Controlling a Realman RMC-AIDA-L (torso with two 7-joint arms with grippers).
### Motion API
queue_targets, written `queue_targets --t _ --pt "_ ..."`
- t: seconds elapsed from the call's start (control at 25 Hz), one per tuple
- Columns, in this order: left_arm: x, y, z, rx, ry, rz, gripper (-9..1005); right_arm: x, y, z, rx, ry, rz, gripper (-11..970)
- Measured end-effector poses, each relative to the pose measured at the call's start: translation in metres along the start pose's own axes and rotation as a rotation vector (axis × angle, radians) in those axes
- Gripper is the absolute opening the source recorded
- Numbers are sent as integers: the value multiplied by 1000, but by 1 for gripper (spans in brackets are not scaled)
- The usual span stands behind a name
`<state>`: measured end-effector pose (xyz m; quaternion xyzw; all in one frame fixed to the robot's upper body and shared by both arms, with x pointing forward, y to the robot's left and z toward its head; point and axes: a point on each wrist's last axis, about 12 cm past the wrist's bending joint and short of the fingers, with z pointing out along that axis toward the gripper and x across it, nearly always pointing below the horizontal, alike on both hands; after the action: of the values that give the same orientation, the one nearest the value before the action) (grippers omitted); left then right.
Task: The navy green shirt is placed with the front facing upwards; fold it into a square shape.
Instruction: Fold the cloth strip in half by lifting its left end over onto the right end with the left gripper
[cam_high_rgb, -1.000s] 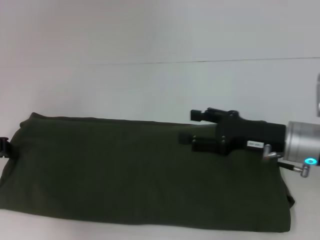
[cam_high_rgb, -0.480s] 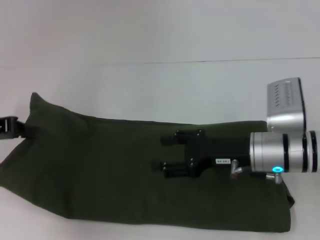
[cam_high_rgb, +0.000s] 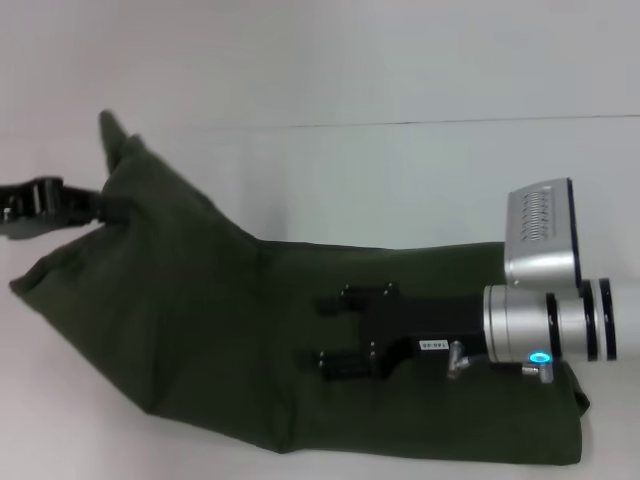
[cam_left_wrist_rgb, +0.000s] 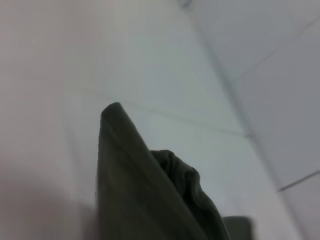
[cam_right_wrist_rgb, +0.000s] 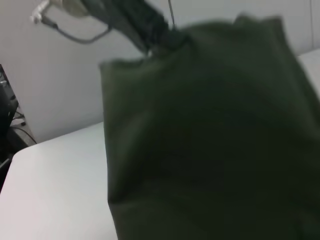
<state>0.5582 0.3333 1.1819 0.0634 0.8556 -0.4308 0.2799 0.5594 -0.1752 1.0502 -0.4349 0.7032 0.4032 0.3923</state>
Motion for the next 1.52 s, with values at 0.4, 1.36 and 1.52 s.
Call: queue_targets --t 0.4,1.36,1.52 --pt "1 -16 16 131 -3 0 26 5 6 16 -13 37 -15 834" --pt "5 -20 22 218 -17 -9 27 12 9 15 53 -68 20 834" --pt "4 -22 25 230 -17 -4 26 19 -1 -32 125 -150 61 834"
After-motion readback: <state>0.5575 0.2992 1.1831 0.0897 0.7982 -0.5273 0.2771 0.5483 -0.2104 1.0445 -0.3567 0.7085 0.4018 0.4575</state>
